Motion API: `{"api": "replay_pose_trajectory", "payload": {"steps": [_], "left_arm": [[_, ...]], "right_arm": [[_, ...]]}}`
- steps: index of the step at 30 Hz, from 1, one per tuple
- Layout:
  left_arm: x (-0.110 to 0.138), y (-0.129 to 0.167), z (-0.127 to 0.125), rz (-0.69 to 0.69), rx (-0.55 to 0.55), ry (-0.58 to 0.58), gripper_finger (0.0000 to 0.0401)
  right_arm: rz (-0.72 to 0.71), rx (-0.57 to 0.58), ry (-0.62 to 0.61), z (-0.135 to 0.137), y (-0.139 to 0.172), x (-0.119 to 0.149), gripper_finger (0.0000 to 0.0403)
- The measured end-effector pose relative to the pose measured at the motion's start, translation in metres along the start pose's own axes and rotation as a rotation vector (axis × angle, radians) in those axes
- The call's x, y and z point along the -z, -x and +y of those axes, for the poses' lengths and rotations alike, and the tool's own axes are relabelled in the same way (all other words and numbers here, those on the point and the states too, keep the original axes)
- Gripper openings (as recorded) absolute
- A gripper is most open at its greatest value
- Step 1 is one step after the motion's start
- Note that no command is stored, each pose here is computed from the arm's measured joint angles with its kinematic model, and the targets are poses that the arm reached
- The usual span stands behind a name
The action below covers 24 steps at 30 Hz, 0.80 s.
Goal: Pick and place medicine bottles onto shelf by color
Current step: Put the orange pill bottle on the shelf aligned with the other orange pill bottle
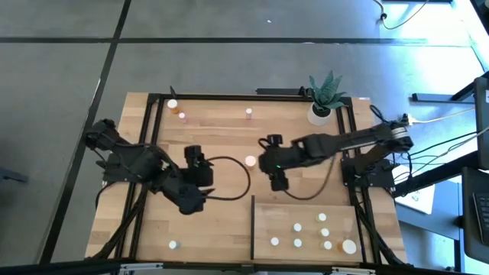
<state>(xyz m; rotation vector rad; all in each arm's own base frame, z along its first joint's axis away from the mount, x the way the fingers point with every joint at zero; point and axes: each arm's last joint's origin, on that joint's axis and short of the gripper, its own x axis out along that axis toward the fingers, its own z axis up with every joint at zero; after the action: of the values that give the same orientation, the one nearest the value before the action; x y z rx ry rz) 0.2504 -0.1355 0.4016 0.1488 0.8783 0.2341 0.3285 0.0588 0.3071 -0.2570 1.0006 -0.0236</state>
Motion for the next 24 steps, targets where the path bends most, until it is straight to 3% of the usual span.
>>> {"api": "replay_pose_trajectory", "payload": {"steps": [11, 17, 24], "left_arm": [[0.005, 0.011, 0.033, 0.026, -0.067, 0.002, 0.0335], [0.004, 0.002, 0.049, 0.073, -0.151, 0.018, 0.0335], [0.001, -0.002, 0.057, 0.076, -0.171, 0.045, 0.0335]], "right_arm": [[0.039, -0.049, -0.056, -0.031, -0.063, -0.005, 0.0234], [0.059, -0.044, -0.07, -0.036, -0.071, -0.003, 0.0234], [0.065, -0.045, -0.07, -0.036, -0.072, -0.003, 0.0234]]}}
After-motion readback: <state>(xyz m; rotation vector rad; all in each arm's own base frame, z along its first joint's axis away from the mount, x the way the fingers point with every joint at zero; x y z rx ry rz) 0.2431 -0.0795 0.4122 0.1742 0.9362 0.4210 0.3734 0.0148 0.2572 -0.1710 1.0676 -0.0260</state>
